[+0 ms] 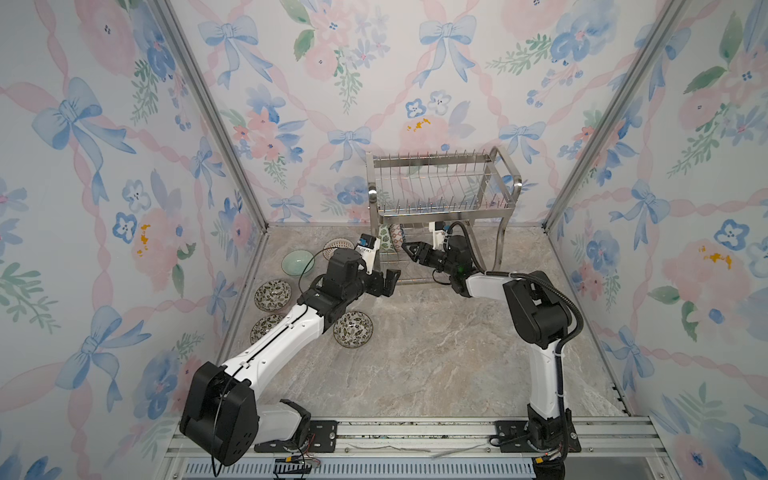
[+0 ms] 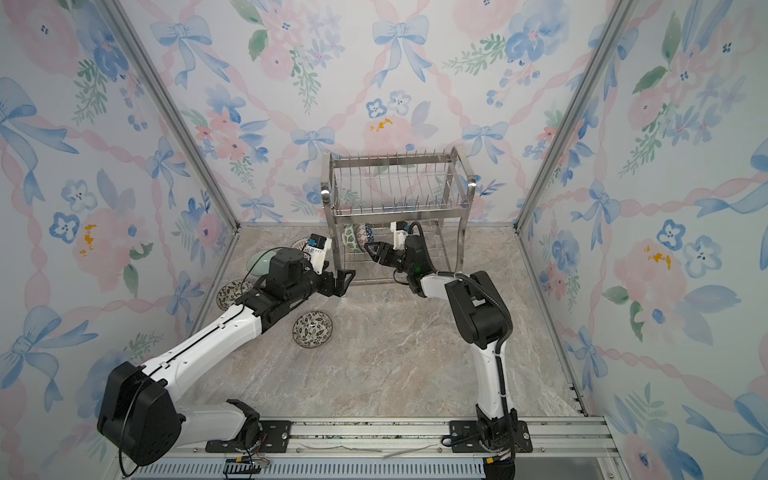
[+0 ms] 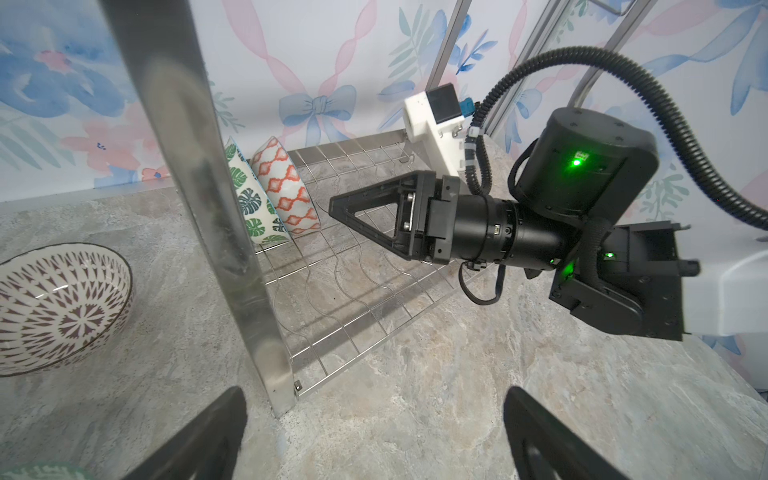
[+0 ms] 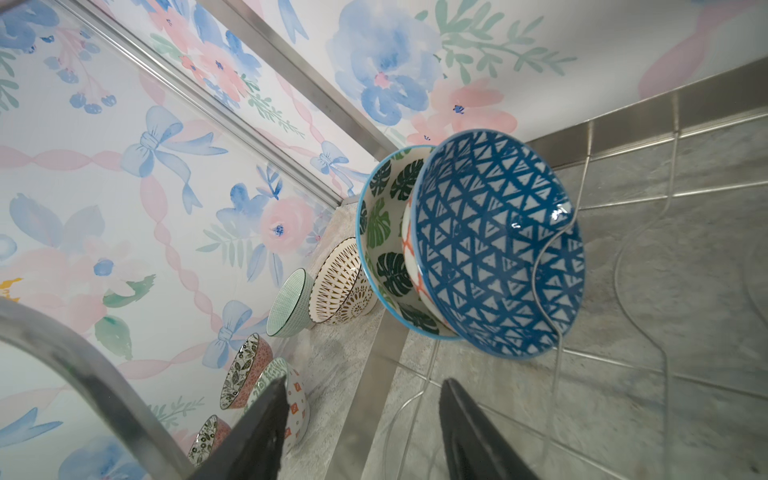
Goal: Load the bowls into the dish rack
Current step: 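Open the right gripper and withdraw it from the rack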
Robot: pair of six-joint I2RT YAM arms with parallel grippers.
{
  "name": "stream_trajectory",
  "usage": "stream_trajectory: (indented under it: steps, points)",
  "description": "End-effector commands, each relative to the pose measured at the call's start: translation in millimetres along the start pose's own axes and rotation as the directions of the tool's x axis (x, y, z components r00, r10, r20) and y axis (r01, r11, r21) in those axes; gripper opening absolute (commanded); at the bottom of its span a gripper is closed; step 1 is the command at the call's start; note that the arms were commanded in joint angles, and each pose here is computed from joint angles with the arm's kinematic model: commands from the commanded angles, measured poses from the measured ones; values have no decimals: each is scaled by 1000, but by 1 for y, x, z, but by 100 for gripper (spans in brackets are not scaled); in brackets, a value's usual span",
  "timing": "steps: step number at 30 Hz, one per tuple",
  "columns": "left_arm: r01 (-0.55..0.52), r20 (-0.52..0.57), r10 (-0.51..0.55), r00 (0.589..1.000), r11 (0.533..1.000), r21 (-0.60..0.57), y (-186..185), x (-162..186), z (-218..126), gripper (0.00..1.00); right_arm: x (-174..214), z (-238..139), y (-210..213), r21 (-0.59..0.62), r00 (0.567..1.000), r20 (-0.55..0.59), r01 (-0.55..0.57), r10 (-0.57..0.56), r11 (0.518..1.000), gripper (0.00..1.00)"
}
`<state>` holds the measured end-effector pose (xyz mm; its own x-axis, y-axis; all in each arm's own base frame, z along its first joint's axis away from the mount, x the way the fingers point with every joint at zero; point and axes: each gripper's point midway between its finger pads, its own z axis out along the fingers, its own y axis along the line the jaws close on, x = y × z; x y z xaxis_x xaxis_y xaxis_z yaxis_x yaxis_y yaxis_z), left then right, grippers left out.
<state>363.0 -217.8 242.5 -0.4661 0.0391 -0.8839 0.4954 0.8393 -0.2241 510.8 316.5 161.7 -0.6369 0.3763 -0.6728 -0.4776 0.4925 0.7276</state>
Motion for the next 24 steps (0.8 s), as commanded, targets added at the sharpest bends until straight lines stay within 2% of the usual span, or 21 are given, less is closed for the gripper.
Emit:
stream_trajectory:
  steps: [1, 6, 10, 13, 15, 19, 21, 24]
  points:
    - [13, 36, -13, 999, 1000, -1, 0, -8, -10, 98, -8, -13, 20, -12, 997, 29, 66, -66, 998, 65]
    - [18, 46, -17, 999, 999, -27, -1, -8, -15, 98, 6, -33, 26, 43, 995, 18, 98, -99, 994, 74]
    - [58, 54, -57, 997, 998, -28, -3, -8, -20, 98, 17, -50, 36, 67, 994, -2, 110, -110, 992, 86]
    - [109, 55, -106, 993, 992, -66, 6, 1, -26, 98, 28, -65, 44, 101, 985, -30, 172, -170, 980, 99]
    - [147, 75, -140, 987, 984, -99, 13, 4, -33, 98, 35, -75, 49, 134, 979, -53, 201, -196, 970, 96]
    - [186, 95, -176, 980, 977, -108, 18, 7, -40, 98, 43, -106, 59, 214, 970, -76, 241, -230, 946, 97]
    - [191, 78, -183, 980, 975, -117, 18, 10, -37, 98, 45, -127, 57, 285, 963, -98, 269, -252, 920, 96]
    - [196, 72, -187, 980, 971, -137, 17, 13, -33, 98, 43, -167, 49, 423, 945, -143, 327, -294, 845, 96]
